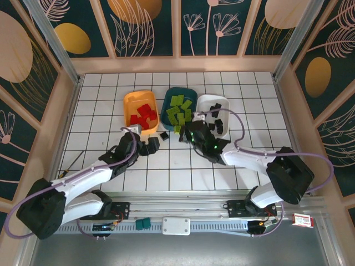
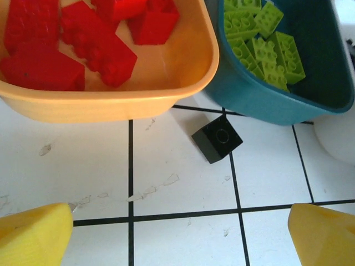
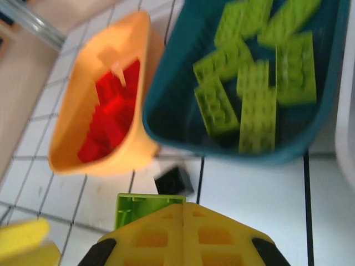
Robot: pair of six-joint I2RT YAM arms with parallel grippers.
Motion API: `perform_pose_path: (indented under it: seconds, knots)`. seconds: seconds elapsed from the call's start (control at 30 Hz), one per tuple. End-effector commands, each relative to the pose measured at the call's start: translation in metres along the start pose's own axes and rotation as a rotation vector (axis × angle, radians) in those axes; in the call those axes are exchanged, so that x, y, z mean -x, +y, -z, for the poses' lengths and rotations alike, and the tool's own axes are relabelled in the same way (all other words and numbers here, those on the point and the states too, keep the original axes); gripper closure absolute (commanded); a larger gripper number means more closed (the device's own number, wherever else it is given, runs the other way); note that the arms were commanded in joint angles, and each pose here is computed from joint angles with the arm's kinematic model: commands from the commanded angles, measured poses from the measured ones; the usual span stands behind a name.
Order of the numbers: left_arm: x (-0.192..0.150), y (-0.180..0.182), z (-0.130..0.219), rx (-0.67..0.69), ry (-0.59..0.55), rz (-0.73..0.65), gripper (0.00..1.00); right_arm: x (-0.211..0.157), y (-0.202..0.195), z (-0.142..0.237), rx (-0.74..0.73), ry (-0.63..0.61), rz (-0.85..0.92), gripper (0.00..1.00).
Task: Sort the legos into containers by color
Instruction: Place the lego in the container, then pick up the lego from the center of the table.
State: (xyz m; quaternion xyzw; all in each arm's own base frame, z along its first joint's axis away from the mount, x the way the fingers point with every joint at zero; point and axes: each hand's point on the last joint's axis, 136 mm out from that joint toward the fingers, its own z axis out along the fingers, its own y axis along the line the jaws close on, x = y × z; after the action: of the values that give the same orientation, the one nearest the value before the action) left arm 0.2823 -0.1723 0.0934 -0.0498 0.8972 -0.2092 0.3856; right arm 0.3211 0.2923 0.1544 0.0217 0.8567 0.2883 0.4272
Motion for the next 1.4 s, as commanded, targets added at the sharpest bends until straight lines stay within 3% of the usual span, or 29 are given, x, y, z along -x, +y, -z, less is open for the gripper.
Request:
perform_pose_path:
  seconds: [0.0,0.13,0.17,0.27,0.3,0.43,0.7,0.97,1.03,1.23,1.37]
  knots:
    - [0.005,-0.015,-0.008,-0.038,0.02,-0.034,0.01,0.033,-0.017,-0.025,-0.064,-0.03,0.058,1.0]
    - [0.002,-0.019,-0.02,-0.034,0.056,-0.046,0.02,0.05,-0.035,-0.072,-0.098,-0.002,0.073,1.0]
    - [0.002,-0.021,-0.023,-0.033,0.059,-0.048,0.01,0.052,-0.035,-0.083,-0.085,0.015,0.077,0.96]
    - [0.003,-0.026,-0.033,-0.026,0.064,-0.062,0.01,0.054,-0.039,-0.102,-0.098,0.046,0.09,0.67]
    - [0.003,-0.029,-0.036,-0.022,0.064,-0.07,0.02,0.055,-0.038,-0.102,-0.099,0.04,0.098,0.61]
    - [0.002,-0.037,-0.055,0.025,0.065,-0.127,0.02,0.057,-0.029,-0.083,-0.063,0.015,0.101,0.53]
    - [-0.011,-0.038,-0.093,0.086,0.094,-0.151,0.13,0.05,-0.019,-0.022,-0.024,-0.054,0.094,0.49]
    - [-0.017,-0.04,-0.118,0.085,0.089,-0.155,0.32,0.037,-0.011,0.036,0.017,-0.11,0.075,0.49]
    - [-0.019,-0.039,-0.122,0.086,0.093,-0.153,0.41,0.033,-0.017,0.048,0.024,-0.12,0.043,0.49]
    - [-0.025,-0.049,-0.117,0.051,0.112,-0.157,0.63,0.023,-0.052,0.078,-0.041,-0.15,-0.005,0.49]
    - [-0.025,-0.081,-0.093,-0.017,0.106,-0.186,0.68,0.021,-0.077,0.095,-0.097,-0.172,-0.034,0.49]
